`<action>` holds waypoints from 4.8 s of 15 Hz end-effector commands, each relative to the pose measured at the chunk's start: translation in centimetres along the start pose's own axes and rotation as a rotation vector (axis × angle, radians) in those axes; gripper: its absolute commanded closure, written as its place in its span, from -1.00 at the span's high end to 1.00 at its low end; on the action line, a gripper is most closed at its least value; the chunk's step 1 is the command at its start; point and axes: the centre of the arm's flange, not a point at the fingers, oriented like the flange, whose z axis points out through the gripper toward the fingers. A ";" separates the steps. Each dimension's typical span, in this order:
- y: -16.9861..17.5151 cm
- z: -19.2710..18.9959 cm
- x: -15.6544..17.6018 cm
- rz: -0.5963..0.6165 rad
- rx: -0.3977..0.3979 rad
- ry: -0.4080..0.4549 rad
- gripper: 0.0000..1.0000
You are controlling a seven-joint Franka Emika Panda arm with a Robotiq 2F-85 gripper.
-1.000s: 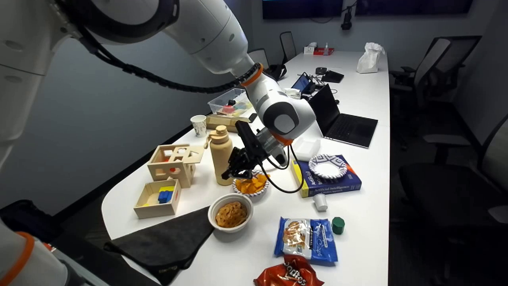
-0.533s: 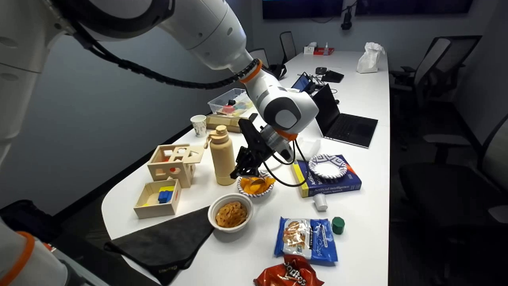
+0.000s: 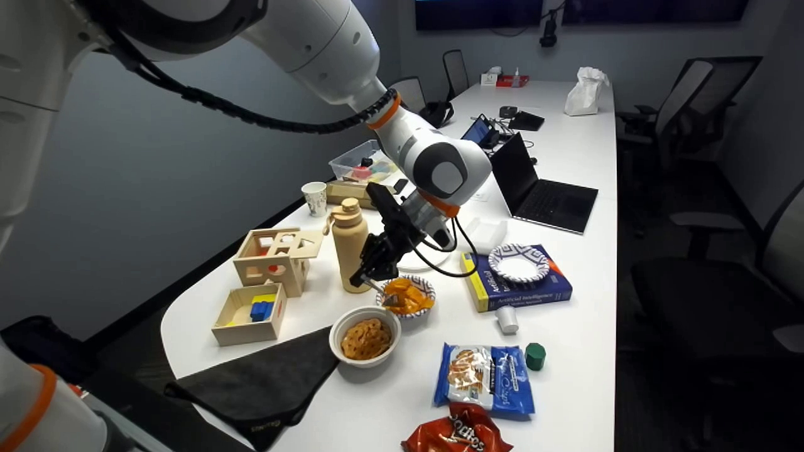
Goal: Use the spoon to stir the contents of the small plate
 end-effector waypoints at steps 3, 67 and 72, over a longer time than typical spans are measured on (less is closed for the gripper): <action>-1.6 0.5 -1.6 -0.078 -0.034 -0.100 -0.98; -5.3 -0.3 -0.1 -0.039 -0.350 0.033 -0.98; -6.0 -0.7 -0.8 -0.145 -0.301 0.029 -0.98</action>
